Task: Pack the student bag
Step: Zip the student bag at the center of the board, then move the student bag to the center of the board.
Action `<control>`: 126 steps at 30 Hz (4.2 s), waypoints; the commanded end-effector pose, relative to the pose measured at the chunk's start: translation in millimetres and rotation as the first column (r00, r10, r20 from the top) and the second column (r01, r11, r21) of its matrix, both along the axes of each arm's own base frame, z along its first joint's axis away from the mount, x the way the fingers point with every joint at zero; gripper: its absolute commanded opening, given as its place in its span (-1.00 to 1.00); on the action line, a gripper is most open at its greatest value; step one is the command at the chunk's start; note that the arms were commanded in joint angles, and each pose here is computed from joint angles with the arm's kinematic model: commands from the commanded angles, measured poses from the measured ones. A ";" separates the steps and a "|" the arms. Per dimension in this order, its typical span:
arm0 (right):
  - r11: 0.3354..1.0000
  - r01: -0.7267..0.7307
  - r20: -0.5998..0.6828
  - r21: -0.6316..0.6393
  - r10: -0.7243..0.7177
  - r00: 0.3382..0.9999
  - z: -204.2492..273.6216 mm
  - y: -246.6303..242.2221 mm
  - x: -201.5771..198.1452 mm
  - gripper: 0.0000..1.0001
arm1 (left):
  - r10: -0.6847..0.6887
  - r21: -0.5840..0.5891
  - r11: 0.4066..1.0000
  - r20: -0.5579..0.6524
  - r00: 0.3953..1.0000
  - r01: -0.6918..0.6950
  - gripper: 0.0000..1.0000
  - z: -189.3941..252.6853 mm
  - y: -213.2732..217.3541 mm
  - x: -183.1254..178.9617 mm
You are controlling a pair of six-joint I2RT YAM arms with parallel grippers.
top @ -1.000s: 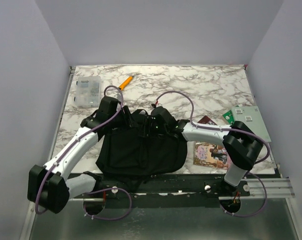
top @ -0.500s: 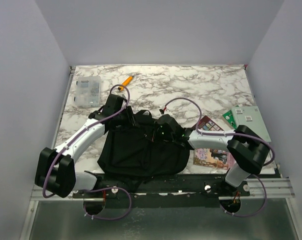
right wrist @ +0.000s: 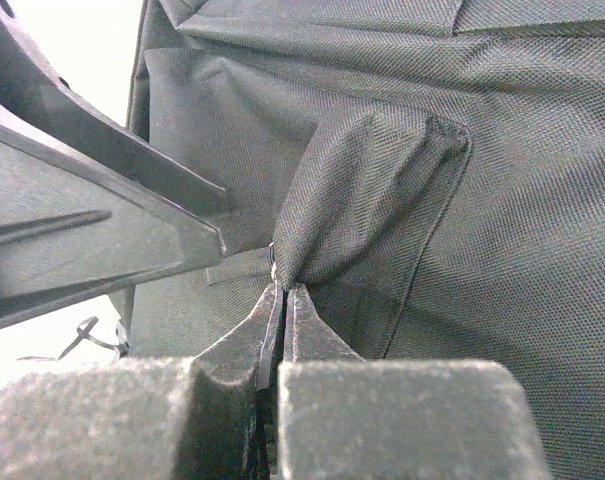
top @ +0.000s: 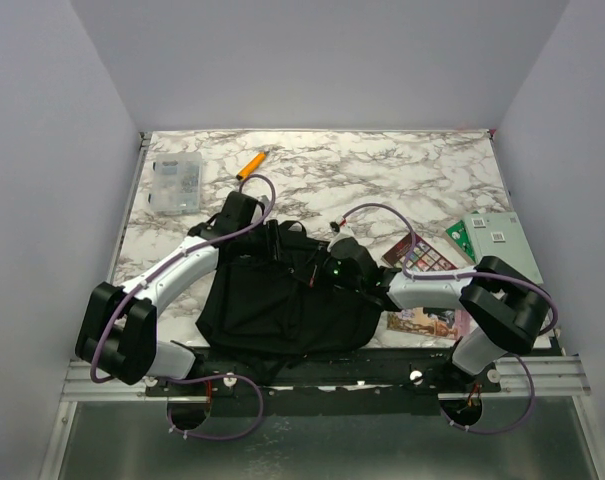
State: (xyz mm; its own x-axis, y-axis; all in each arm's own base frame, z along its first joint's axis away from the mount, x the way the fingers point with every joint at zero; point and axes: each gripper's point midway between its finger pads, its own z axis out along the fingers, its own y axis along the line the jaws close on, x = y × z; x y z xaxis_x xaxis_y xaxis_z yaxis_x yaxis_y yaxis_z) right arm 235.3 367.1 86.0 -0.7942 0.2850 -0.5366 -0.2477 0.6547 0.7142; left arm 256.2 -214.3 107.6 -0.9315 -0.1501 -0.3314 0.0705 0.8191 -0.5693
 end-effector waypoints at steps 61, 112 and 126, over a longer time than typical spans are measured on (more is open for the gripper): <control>0.975 -0.215 -0.056 -0.047 0.212 0.976 -14.2 32.3 -36.9 -0.99 | 0.190 0.345 0.893 0.294 0.937 -0.289 -1.00 23.6 29.3 117.4; 0.738 0.035 -0.004 -0.674 -0.052 0.999 -19.0 -131.1 16.9 0.14 | -0.045 0.043 0.998 0.067 0.997 0.042 -1.00 11.2 14.9 10.4; 0.892 -0.207 -0.144 -0.403 0.162 0.976 5.0 -58.7 -118.1 0.23 | -0.082 -0.029 0.996 0.076 0.994 0.084 -1.00 13.9 14.6 9.3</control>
State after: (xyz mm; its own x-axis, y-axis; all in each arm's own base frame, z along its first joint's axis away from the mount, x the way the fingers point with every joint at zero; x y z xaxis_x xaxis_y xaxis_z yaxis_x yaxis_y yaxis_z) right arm 158.2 291.5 101.2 -0.8064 -0.1611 -0.5691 -0.3572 0.8995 0.2516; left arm 265.1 -190.3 108.9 -0.9205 -0.1002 -0.3778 0.1281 0.8358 -0.5339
